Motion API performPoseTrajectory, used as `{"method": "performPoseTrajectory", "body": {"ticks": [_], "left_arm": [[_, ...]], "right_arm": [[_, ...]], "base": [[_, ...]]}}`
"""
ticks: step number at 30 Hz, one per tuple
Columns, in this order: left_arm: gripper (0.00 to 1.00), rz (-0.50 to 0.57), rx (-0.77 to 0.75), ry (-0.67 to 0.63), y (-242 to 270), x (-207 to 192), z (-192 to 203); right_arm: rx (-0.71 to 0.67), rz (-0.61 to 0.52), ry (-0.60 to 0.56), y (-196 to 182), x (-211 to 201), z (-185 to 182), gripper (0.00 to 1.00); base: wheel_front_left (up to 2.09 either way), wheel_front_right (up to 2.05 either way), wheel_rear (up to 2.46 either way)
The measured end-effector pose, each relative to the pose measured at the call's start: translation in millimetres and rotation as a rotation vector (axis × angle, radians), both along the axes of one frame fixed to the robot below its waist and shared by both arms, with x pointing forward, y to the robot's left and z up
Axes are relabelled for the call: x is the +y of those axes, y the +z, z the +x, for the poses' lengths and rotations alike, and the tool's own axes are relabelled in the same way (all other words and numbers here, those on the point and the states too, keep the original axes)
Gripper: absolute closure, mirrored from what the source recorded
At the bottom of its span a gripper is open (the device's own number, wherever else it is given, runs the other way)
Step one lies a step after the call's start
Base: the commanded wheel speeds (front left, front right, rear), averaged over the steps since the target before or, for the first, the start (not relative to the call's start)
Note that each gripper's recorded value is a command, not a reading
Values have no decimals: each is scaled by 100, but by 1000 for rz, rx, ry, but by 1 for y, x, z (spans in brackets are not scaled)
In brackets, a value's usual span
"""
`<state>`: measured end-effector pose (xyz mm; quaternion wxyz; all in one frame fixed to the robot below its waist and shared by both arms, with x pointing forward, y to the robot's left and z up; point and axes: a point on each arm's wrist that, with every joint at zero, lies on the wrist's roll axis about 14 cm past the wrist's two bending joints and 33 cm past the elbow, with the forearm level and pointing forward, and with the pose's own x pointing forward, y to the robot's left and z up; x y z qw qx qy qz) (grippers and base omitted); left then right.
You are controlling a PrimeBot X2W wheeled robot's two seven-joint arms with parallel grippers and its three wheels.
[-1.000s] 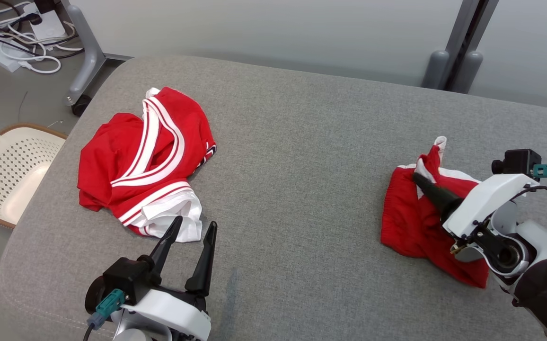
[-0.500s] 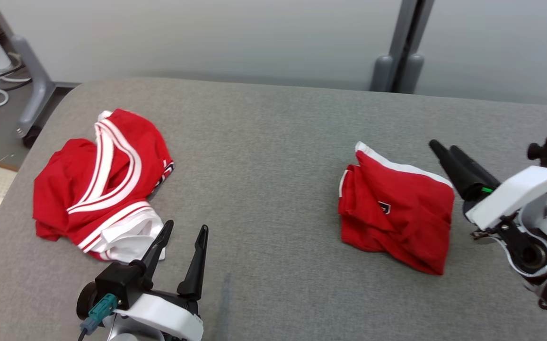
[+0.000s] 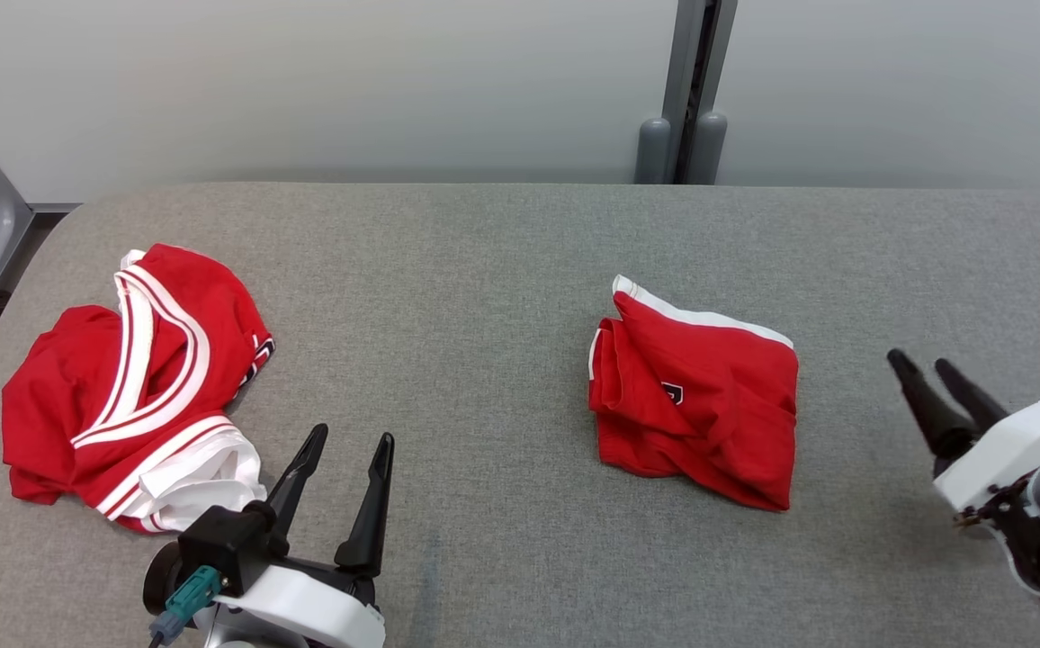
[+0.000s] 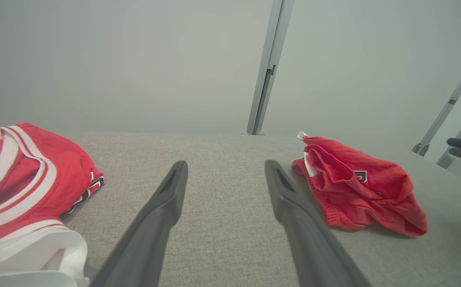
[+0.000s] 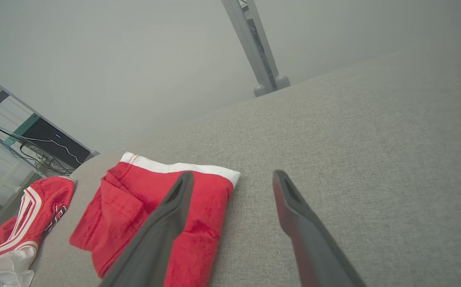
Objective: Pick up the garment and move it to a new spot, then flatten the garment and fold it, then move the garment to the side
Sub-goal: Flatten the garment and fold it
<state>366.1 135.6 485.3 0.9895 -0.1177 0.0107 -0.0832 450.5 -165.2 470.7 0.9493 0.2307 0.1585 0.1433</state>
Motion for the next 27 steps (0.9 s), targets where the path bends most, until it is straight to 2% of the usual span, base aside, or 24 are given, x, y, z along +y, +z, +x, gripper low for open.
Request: {"method": "performPoseTrajectory", "body": {"ticks": [4,5,6,7,14,19,27], "left_arm": [[0,3,2,3,0,2,-2],[0,4,1,6,0,3,-3],[0,5,1,12,0,5,-3],[0,5,1,17,0,7,-4],[0,3,1,44,1,15,-10],[0,-1,6,68,0,22,-14],[0,2,12,103,-2,33,-20]], "right_arm": [[30,-22,26,-14,14,-3,0],[37,-21,40,-16,20,-4,13],[44,-25,54,-19,26,-5,60],[54,-29,69,-21,32,-6,100],[178,-50,212,-45,73,-23,100],[225,-56,267,-55,94,-30,100],[195,-35,344,-46,134,-27,100]], "base": [[0,0,0],[0,0,0],[0,0,0],[0,0,0],[0,0,0],[0,0,0],[0,0,0]]}}
